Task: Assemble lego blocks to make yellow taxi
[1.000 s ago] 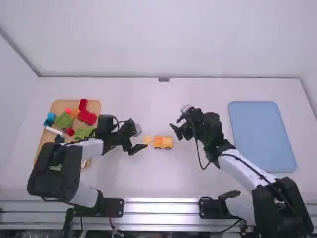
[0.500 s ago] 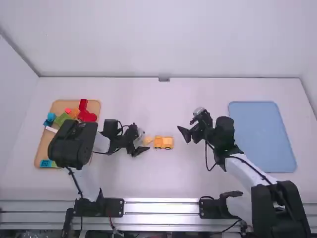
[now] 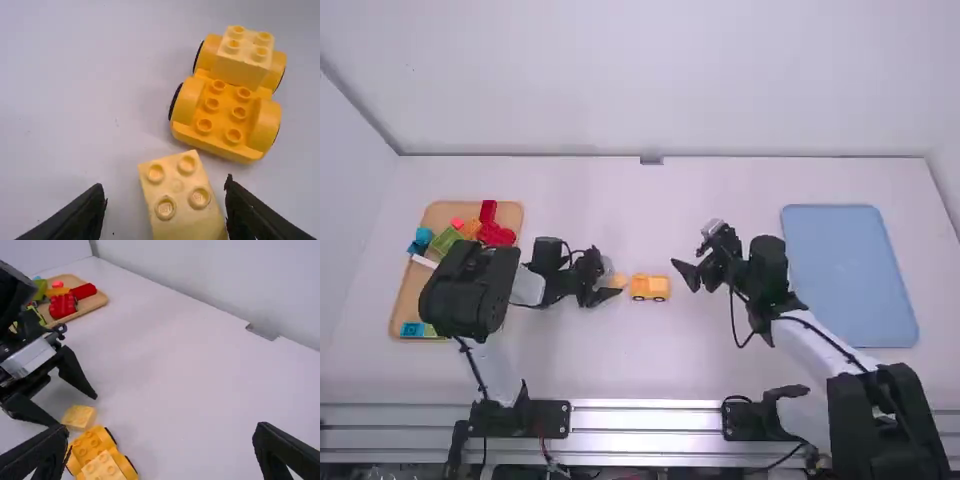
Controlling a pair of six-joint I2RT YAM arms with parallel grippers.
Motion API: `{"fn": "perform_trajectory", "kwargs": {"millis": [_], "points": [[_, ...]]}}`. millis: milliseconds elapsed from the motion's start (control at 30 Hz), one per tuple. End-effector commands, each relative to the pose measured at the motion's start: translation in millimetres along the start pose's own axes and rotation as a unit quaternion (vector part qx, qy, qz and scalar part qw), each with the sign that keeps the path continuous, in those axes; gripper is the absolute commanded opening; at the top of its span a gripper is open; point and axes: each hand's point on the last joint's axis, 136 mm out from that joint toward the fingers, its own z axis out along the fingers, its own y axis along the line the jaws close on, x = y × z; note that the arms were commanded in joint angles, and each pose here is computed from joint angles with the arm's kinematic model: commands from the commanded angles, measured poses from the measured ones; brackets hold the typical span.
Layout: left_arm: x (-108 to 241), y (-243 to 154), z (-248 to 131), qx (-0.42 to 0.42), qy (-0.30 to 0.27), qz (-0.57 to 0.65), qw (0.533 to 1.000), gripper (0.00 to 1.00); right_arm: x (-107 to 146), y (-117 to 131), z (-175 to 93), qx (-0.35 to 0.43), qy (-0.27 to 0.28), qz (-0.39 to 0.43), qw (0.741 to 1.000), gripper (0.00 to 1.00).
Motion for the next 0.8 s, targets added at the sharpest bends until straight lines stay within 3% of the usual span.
{"fn": "perform_trajectory", "kwargs": {"millis": [0,333,633,733,767], "points": [[2,-3,2,0.008,0.001,-0.001,1.0,0.63,-3,1,-2,-0.003,-0.006,-0.004,1.0,0.98],[4,-9,8,0.012,0.015,0.021,1.0,0.58,-3,6,0,-0.008,-0.005,-0.006,1.0,0.98],[11,-6,8,0.001,0.035,0.012,0.999,0.36,-3,3,-1,-0.005,-0.005,-0.005,1.0,0.98],[23,-8,6,0.004,0.059,0.058,0.997,0.37,-3,3,-1,-0.004,-0.005,-0.005,1.0,0.98],[30,-5,3,0.001,0.075,0.087,0.993,0.33,-2,3,-1,-0.004,-0.003,-0.005,1.0,0.98]]}}
